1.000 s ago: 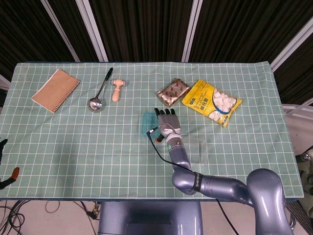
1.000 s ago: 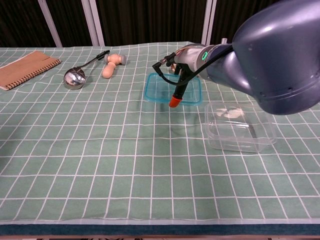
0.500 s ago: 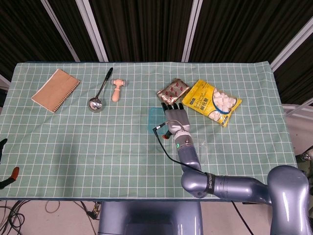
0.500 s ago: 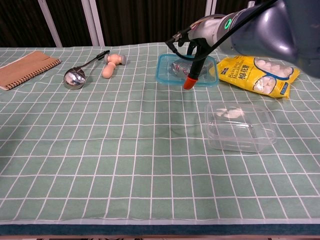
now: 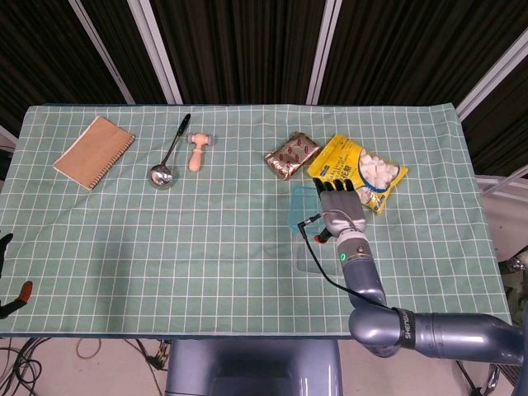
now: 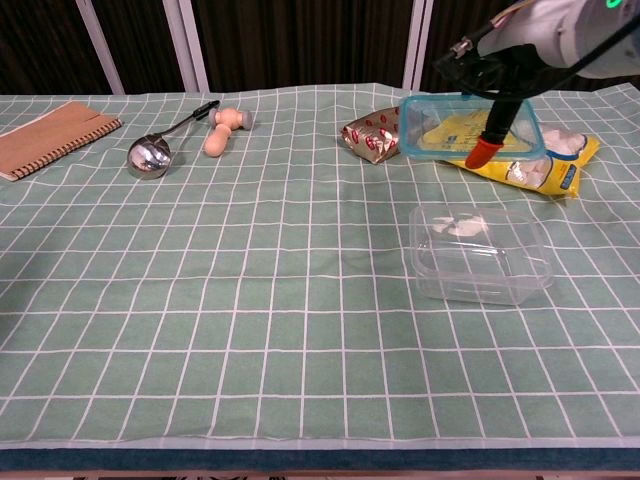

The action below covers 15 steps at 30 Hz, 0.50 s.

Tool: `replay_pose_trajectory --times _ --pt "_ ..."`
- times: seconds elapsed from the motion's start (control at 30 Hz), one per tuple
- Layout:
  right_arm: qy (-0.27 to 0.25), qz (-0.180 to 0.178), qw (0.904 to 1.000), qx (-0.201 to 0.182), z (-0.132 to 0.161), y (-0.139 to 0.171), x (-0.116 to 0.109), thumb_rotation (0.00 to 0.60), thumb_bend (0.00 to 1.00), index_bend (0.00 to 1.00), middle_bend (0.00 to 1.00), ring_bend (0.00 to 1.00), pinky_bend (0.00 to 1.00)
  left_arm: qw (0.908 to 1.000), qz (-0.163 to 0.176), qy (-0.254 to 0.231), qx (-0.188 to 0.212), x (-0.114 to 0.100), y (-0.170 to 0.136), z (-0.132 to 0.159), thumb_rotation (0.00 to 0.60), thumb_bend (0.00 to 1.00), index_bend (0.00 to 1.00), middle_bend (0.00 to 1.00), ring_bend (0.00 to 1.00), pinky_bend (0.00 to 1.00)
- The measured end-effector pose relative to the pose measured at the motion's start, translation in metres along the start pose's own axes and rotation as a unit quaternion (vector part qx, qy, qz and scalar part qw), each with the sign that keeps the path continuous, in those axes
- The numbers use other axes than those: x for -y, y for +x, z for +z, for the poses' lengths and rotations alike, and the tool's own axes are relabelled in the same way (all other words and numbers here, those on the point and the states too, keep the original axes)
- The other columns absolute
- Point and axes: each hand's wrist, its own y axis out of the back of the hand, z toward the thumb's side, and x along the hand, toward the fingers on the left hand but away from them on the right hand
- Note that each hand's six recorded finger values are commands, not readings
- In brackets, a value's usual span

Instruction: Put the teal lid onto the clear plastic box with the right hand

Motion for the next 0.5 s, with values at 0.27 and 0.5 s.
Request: replay_pose_trajectory --times 0.27,0.5 --pt "-0.012 0.011 0.9998 0.015 -0.03 0.015 0.015 0.6 0.21 0.0 0.49 0.1 0.0 1.0 0.0 0.001 0.004 0.001 0.0 0.002 0.6 0.32 0.08 0.0 0.0 0.0" --pt "-0.017 0.02 0.9996 0.012 -0.039 0.021 0.027 0.6 0.21 0.0 0.49 0.1 0.0 1.0 0.0 0.003 0.003 0.002 0.0 0.002 0.6 0.32 0.08 0.0 0.0 0.0"
